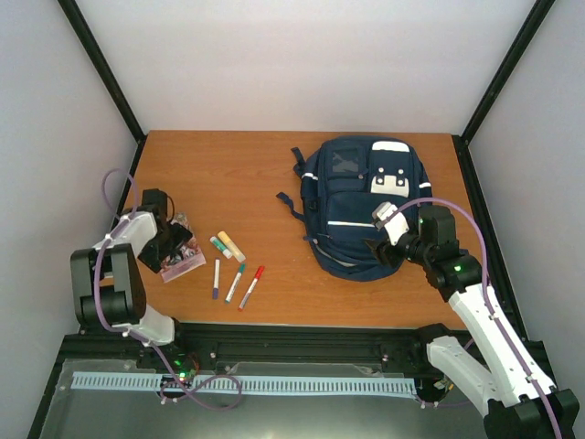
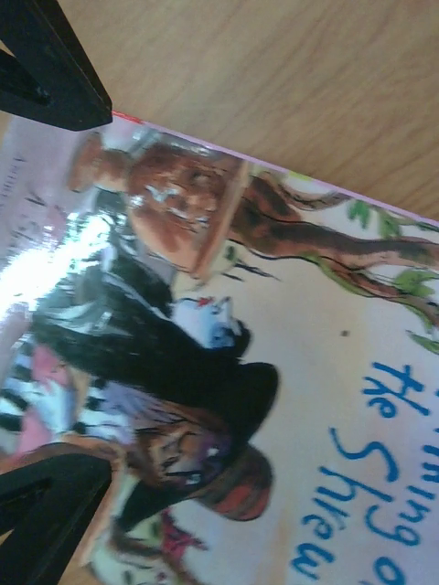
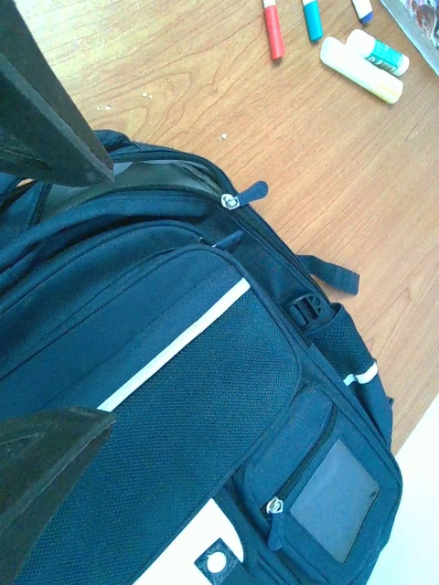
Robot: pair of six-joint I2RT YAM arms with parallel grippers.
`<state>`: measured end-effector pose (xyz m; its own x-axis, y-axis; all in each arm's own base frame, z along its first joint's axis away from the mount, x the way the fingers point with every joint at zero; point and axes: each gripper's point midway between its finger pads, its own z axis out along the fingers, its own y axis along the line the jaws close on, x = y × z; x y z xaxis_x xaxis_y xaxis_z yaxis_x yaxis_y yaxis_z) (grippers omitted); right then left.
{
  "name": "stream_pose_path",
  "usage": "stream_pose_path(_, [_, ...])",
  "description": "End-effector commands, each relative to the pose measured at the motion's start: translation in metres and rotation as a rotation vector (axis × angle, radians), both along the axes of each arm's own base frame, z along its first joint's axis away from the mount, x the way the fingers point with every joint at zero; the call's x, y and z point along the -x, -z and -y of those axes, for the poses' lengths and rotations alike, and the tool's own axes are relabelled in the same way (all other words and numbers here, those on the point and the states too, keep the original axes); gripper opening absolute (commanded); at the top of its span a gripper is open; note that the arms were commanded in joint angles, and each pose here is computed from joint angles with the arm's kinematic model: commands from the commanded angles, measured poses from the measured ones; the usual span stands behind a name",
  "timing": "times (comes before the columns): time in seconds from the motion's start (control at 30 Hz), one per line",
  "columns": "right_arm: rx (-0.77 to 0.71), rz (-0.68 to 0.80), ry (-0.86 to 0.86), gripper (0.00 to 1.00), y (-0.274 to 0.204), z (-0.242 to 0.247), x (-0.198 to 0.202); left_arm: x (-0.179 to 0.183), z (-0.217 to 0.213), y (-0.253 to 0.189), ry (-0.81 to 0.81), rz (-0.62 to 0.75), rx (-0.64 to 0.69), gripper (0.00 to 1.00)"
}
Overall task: Pack the student bag
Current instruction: Move the book to the center of the board.
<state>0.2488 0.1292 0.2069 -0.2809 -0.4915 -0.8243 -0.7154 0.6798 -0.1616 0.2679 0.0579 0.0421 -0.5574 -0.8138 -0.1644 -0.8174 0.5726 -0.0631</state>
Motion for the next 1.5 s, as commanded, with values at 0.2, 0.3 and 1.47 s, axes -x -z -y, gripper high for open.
stream_pose_path(0.2, [-0.012, 0.025, -0.017, 0.67, -0.011, -0.001, 0.002, -0.047, -0.018, 0.032, -0.062, 0.017, -0.002, 0.97])
stream_pose_path(0.3, [-0.013, 0.027, -0.019, 0.67, -0.012, -0.001, 0.003, -0.059, -0.008, 0.045, -0.056, 0.013, 0.074, 0.93])
stream_pose_path(1.47, [-0.008, 0.001, 0.015, 0.67, -0.005, 0.007, -0.002, -0.159, 0.135, 0.051, 0.496, -0.055, 0.132, 0.80])
